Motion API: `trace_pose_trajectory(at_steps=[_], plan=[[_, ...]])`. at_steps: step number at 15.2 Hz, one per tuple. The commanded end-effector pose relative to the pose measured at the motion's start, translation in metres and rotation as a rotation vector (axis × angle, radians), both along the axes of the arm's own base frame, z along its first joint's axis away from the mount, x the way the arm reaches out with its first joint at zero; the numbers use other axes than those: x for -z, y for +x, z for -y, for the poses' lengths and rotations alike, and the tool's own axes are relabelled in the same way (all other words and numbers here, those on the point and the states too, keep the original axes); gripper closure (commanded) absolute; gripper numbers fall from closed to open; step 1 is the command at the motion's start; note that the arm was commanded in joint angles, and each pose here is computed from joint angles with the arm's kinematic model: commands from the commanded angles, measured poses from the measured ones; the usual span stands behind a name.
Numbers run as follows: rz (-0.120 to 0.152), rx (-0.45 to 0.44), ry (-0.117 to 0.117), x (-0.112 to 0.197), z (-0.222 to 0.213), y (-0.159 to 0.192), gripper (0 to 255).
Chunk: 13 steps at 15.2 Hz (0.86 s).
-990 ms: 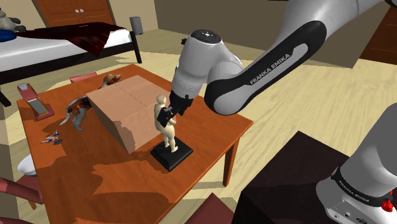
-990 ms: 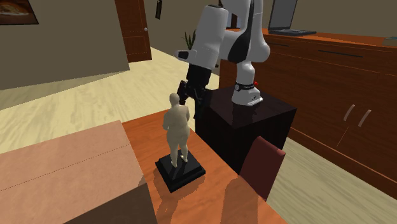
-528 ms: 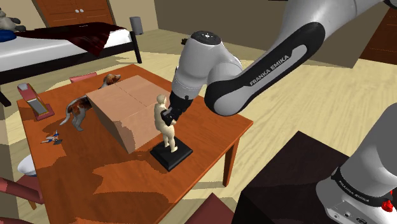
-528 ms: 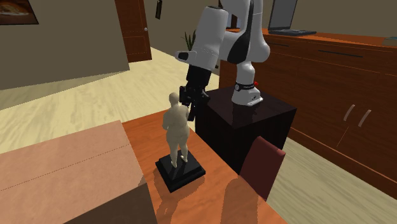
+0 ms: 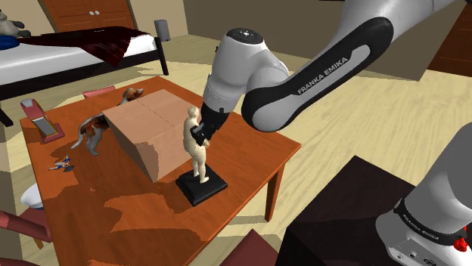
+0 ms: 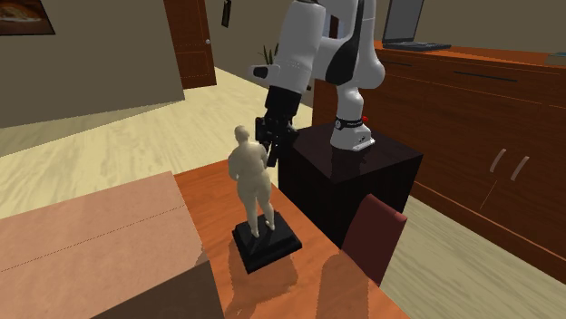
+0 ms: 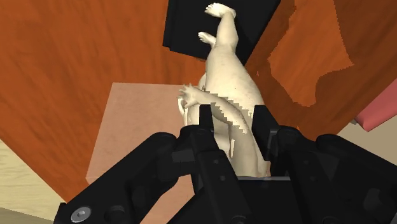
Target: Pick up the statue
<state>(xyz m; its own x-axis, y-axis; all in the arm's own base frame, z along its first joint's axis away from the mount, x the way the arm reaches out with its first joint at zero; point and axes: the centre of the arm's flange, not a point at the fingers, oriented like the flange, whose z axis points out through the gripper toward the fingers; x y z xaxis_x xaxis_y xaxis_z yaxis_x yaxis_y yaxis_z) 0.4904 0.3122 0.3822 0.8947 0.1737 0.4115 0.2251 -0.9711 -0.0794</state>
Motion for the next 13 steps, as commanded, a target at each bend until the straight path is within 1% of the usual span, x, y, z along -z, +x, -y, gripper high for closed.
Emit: trace_pose_trajectory(at_steps=[1,11,13], plan=[[0.001,0.0,0.001,-0.01,0.0,-0.001,255],[0.001,0.0,0.001,-0.063,0.0,-0.001,255],[0.001,0.0,0.001,-0.064,0.0,-0.001,255]])
